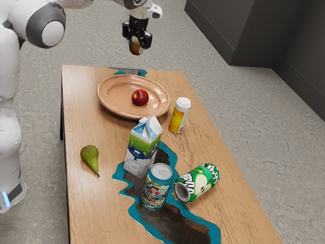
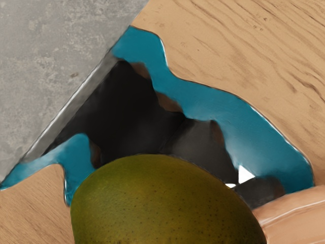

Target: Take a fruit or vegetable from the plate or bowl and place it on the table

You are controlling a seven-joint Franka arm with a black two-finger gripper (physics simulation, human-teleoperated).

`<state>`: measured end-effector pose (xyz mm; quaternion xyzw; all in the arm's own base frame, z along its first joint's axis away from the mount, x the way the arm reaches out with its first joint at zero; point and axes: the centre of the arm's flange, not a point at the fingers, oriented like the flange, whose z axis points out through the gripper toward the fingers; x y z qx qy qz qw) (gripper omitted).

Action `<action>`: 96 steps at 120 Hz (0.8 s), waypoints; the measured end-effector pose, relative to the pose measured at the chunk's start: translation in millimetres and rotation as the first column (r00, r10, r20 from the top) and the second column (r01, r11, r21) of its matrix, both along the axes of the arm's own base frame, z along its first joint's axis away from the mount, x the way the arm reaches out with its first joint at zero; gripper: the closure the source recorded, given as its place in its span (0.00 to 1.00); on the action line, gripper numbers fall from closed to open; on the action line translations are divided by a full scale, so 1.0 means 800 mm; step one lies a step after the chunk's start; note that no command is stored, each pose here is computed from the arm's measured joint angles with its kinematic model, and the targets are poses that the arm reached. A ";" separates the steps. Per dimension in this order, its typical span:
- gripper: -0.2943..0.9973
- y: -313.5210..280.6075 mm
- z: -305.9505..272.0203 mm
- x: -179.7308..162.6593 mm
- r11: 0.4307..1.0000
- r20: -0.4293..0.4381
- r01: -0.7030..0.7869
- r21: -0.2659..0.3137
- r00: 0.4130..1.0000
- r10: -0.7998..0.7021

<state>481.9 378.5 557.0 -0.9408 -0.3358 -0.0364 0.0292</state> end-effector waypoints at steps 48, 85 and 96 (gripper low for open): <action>0.56 0.035 -0.048 0.045 0.998 -0.028 0.007 -0.055 1.000 -0.009; 0.56 0.023 -0.075 0.119 0.992 -0.027 0.095 -0.080 0.995 -0.097; 0.56 0.019 -0.077 0.121 0.990 -0.028 0.108 -0.089 0.993 -0.111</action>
